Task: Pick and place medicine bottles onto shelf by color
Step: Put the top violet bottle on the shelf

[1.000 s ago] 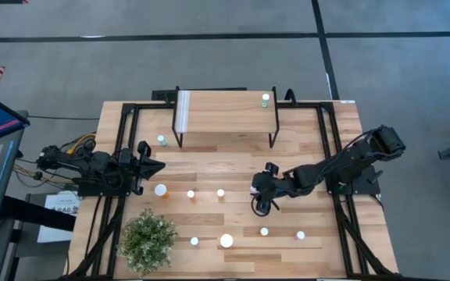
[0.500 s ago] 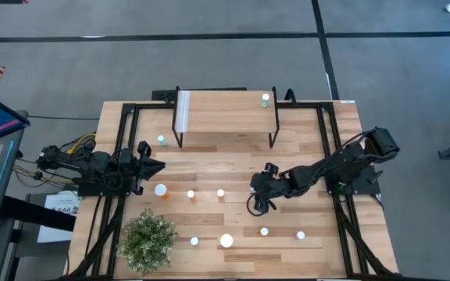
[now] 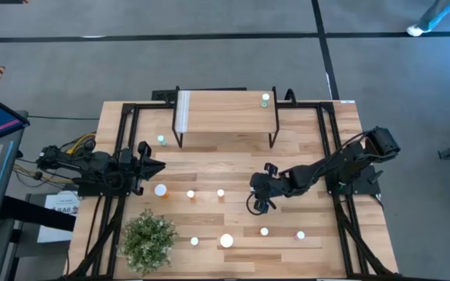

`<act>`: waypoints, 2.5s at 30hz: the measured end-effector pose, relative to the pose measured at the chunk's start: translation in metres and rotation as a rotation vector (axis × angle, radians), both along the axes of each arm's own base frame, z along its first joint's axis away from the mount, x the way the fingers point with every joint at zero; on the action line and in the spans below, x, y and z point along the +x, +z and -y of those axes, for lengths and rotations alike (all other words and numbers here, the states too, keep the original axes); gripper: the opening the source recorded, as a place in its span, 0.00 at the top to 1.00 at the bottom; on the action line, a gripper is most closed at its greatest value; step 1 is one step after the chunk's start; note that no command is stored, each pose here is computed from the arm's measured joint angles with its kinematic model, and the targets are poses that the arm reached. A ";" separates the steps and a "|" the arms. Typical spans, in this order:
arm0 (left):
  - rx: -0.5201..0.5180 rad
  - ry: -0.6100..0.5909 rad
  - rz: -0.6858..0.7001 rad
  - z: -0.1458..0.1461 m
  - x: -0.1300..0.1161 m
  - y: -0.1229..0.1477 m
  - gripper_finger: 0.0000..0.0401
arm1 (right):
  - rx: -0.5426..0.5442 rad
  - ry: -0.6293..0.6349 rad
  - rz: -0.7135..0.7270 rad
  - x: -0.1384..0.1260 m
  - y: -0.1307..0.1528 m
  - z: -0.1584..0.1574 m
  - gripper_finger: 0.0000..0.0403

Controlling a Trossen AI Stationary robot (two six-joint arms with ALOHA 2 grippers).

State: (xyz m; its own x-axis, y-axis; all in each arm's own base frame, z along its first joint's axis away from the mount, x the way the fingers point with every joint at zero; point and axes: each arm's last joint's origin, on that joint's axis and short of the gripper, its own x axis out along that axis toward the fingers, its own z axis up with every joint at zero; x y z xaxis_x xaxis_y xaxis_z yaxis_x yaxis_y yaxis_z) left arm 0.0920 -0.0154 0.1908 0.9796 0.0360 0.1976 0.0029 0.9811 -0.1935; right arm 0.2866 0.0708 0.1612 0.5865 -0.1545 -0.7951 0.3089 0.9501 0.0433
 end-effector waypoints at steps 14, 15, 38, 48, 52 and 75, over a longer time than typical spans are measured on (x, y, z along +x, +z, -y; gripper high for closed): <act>0.000 0.000 0.000 0.000 0.000 0.000 0.92 | -0.006 0.015 0.003 -0.001 0.006 0.000 0.66; 0.000 0.000 0.000 0.000 0.000 0.000 0.92 | -0.006 0.019 0.014 0.001 0.009 0.000 0.66; -0.001 0.000 0.000 0.000 0.000 0.000 0.92 | -0.124 0.164 0.185 0.022 0.101 0.006 0.67; -0.001 0.000 0.001 0.000 0.000 0.000 0.92 | -0.160 0.122 0.307 0.002 0.139 0.033 0.67; -0.001 0.000 0.001 0.000 0.000 0.000 0.92 | -0.169 0.106 0.336 -0.004 0.150 0.046 0.67; -0.003 0.003 0.002 0.000 0.000 0.000 0.92 | -0.153 -0.089 0.371 -0.023 0.164 0.136 0.66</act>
State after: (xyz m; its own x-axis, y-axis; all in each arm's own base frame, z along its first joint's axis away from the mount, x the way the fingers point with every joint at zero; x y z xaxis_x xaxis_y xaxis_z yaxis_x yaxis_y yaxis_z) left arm 0.0919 -0.0153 0.1910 0.9790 0.0396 0.1999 0.0004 0.9806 -0.1962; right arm 0.2632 -0.0653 0.3253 0.8084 -0.3174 -0.4957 0.3801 0.9245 0.0278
